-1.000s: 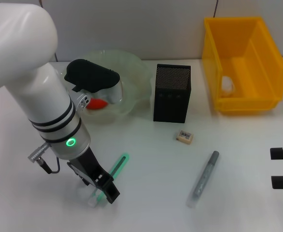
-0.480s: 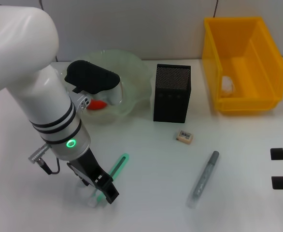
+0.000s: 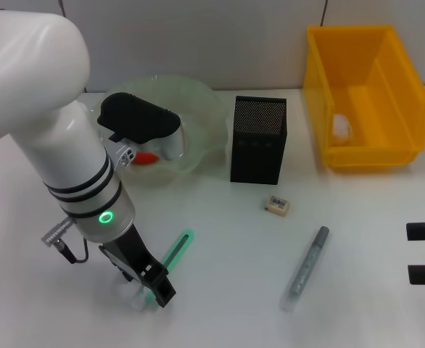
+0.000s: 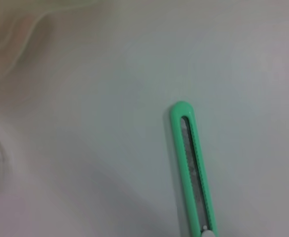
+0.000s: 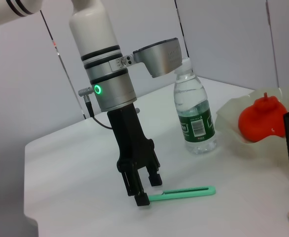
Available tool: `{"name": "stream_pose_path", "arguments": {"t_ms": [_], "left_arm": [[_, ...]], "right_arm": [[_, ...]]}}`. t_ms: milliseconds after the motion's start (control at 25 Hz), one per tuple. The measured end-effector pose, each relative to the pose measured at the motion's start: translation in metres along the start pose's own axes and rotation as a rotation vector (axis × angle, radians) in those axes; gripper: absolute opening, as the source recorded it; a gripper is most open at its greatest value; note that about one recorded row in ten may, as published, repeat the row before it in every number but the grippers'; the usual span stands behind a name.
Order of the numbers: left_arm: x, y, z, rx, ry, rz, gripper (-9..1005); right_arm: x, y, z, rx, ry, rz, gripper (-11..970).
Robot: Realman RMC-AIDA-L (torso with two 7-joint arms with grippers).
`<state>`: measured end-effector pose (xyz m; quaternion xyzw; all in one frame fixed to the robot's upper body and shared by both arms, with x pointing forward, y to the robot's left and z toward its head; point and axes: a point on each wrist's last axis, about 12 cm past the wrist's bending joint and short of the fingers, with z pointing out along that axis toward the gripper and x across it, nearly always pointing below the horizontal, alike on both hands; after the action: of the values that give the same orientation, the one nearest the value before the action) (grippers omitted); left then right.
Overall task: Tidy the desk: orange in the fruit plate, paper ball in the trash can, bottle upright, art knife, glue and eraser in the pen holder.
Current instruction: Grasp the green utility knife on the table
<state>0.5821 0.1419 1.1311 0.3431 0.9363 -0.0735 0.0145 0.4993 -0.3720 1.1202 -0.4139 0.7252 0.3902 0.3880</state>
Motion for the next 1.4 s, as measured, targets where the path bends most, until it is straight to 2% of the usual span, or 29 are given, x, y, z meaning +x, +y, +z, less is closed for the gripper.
{"name": "stream_pose_path", "arguments": {"t_ms": [320, 760, 1400], "left_arm": [[-0.0008, -0.0002, -0.0005, -0.006, 0.001, 0.007, 738], [-0.0026, -0.0014, -0.0024, -0.008, 0.003, 0.018, 571], [-0.0023, -0.0074, 0.0015, -0.034, 0.021, 0.064, 541]], "right_arm": [[-0.0006, -0.0004, 0.0004, 0.0, 0.0, -0.002, 767], [-0.0037, -0.0023, 0.0013, -0.001, 0.001, -0.01, 767], [-0.0037, -0.0026, 0.0017, -0.004, 0.009, -0.011, 767]]}}
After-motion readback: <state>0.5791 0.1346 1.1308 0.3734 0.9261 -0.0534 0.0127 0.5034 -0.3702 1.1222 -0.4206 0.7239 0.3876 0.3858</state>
